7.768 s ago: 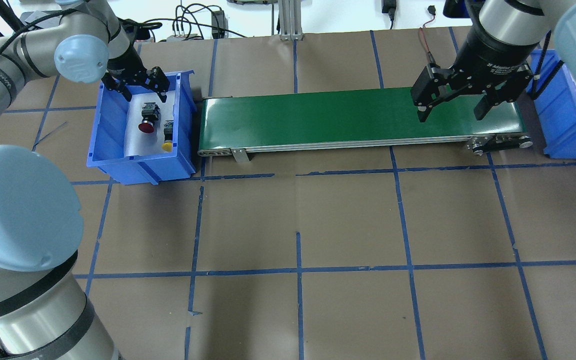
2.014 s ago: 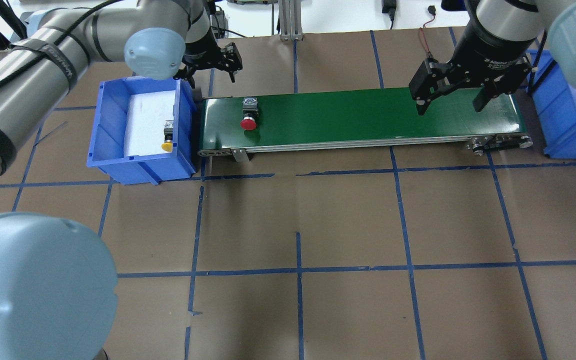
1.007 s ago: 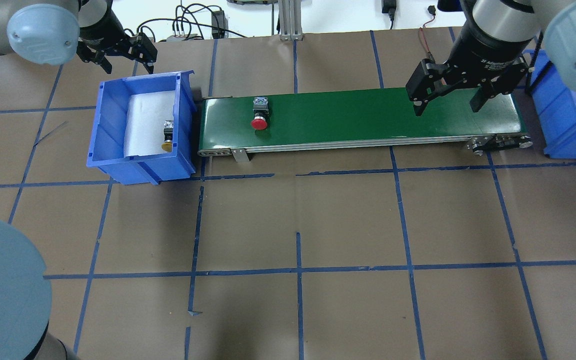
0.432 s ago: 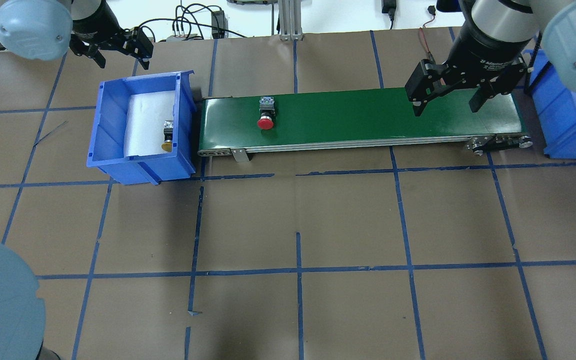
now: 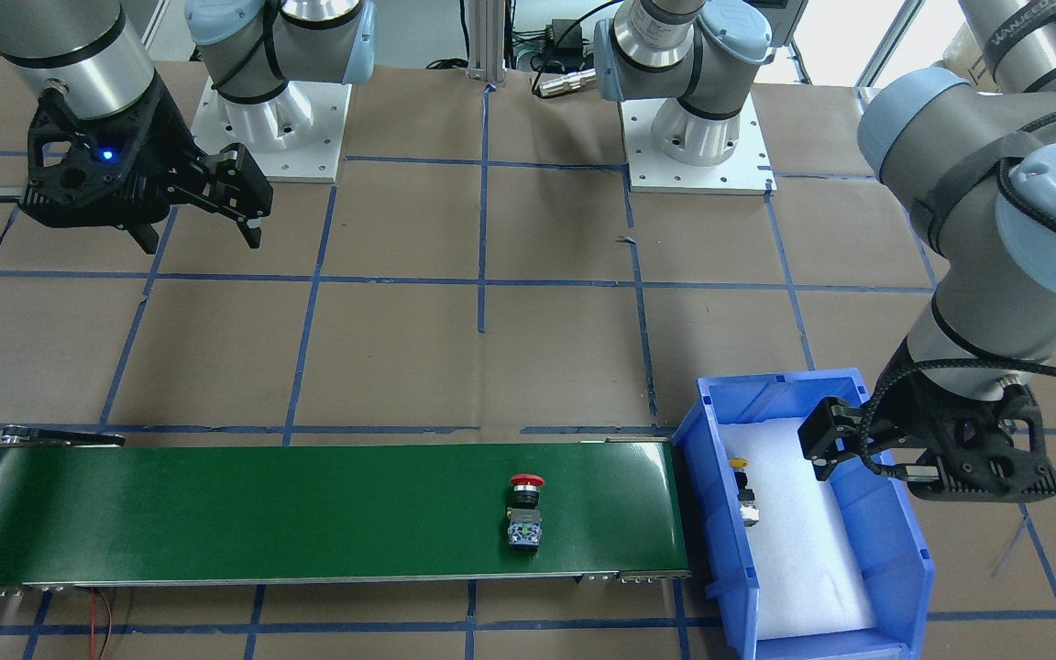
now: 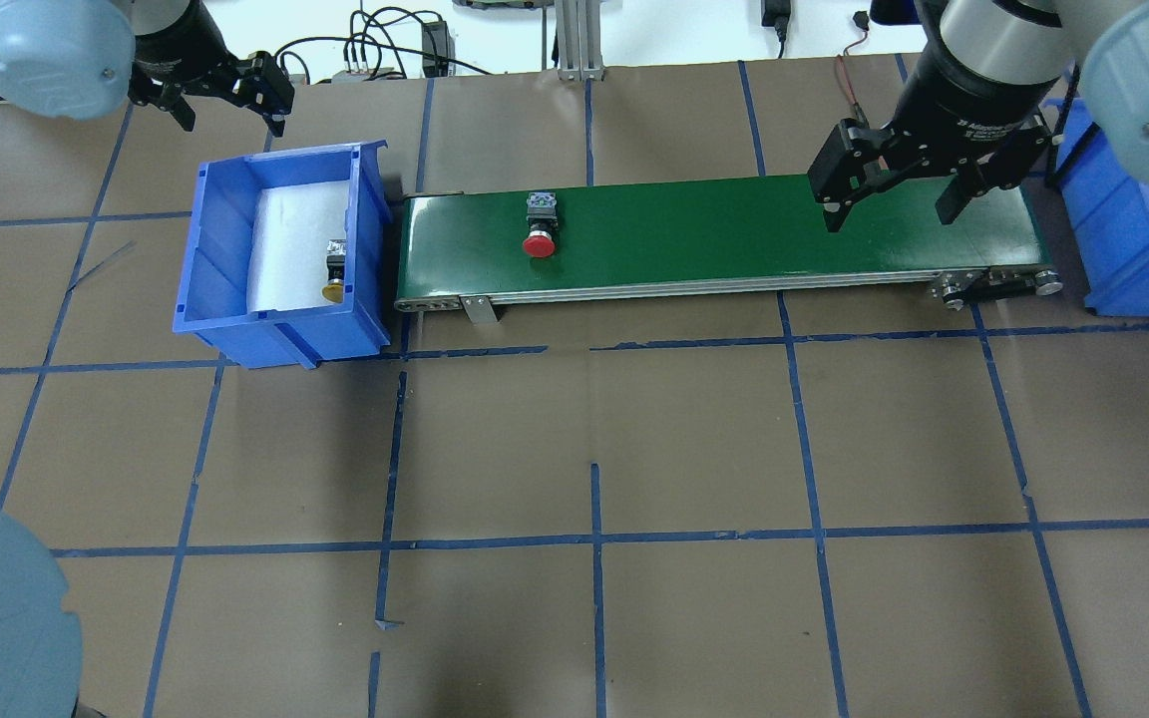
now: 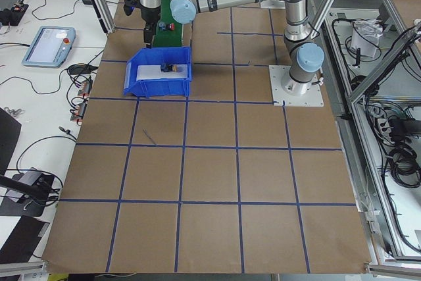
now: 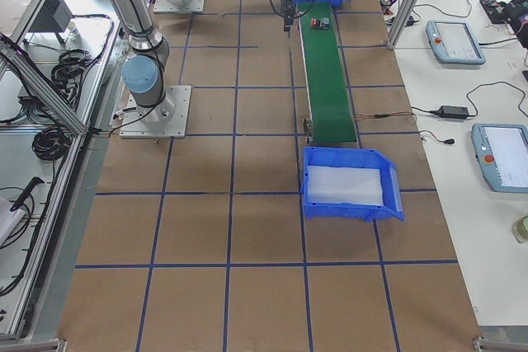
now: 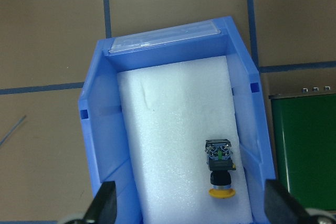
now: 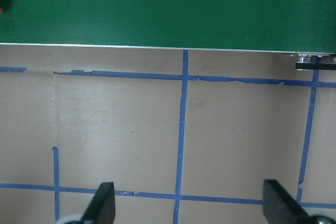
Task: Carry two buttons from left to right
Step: 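Move the left gripper back over the bin toward the yellow-capped switch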
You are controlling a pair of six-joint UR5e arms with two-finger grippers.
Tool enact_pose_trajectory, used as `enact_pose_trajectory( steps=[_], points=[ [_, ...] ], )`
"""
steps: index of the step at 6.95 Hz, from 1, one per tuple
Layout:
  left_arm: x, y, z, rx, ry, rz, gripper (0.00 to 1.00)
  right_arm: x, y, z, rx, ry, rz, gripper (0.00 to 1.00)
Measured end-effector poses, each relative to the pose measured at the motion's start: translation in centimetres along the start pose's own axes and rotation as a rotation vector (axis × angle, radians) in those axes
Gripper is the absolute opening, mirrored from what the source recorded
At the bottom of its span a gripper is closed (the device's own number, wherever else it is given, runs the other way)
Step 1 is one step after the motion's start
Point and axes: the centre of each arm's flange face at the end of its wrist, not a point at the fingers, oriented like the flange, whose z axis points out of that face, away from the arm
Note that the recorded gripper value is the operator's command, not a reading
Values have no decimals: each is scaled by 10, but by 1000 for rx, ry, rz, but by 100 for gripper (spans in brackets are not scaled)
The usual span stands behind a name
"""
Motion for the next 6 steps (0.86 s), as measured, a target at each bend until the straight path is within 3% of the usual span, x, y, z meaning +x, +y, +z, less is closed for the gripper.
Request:
enact_pose_trajectory(
  steps=[2, 3, 6],
  points=[
    [-6, 0, -2, 21, -39, -32, 100, 0, 2, 4, -8, 0, 0, 100],
    [-8, 3, -2, 26, -51, -109, 100, 0, 2, 5, -10, 0, 0, 100],
    [-10, 3, -3, 62, -44, -503, 100, 0, 3, 5, -11, -1, -1, 100]
  ],
)
